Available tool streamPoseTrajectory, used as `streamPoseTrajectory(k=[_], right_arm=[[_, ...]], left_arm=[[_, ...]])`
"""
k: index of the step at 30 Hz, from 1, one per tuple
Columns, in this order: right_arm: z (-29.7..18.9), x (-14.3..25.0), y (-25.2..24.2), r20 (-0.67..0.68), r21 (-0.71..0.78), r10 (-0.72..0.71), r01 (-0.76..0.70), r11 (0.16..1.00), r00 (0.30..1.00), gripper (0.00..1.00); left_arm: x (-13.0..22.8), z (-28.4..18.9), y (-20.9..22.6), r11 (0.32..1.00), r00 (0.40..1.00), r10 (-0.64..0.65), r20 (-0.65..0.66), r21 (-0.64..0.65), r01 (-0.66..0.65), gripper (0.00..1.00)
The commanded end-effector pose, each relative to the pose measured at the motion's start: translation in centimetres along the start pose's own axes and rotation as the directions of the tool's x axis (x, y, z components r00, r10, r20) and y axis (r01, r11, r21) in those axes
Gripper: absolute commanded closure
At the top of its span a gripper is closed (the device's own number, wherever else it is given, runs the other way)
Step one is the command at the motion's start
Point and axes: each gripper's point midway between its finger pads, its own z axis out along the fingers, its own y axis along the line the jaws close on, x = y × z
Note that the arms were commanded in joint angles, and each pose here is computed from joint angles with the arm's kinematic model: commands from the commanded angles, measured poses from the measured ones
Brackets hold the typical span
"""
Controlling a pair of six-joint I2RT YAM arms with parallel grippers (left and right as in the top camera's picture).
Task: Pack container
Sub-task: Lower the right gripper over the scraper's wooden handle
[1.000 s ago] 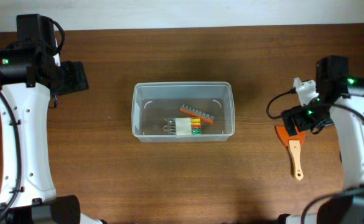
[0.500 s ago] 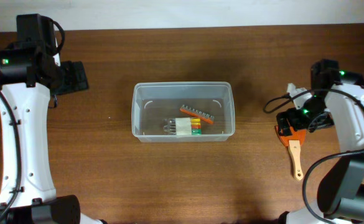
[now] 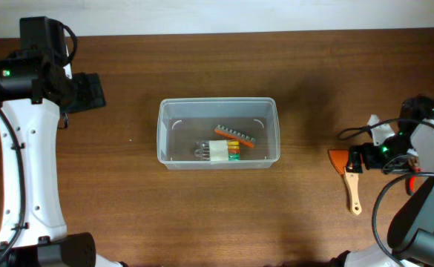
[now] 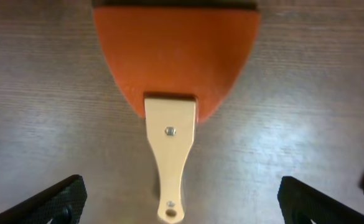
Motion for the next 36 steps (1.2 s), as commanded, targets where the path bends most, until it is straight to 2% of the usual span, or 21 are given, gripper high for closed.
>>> streamPoseTrajectory(k=[1,6,15,36], right_arm=[[1.5,0.5,0.3,-0.022,-0.003,-0.045,0.044,0.999,0.999,0.01],[3.0,1.2,0.3,-0.028,0.001,-0.043,0.043,0.999,0.999,0.01],[4.7,4.7,0.5,-0.147,0.015,-0.032,0.035,0.999,0.989,0.01],[5.0,3.5,-0.1,-0.095,0.045,-0.002,0.006,0.999,0.996,0.01]], left_arm=[[-0.4,-0.8,0.4,1.0,1.0,-0.002,0.029,-0.007,0.002,0.01],[-0.4,-0.8,0.4,1.0,1.0,-0.002,0.029,-0.007,0.002,0.01],[-0.4,-0.8,0.4,1.0,1.0,-0.002,0.029,-0.007,0.002,0.01],[-0.4,-0.8,0.4,1.0,1.0,-0.002,0.029,-0.007,0.002,0.01]])
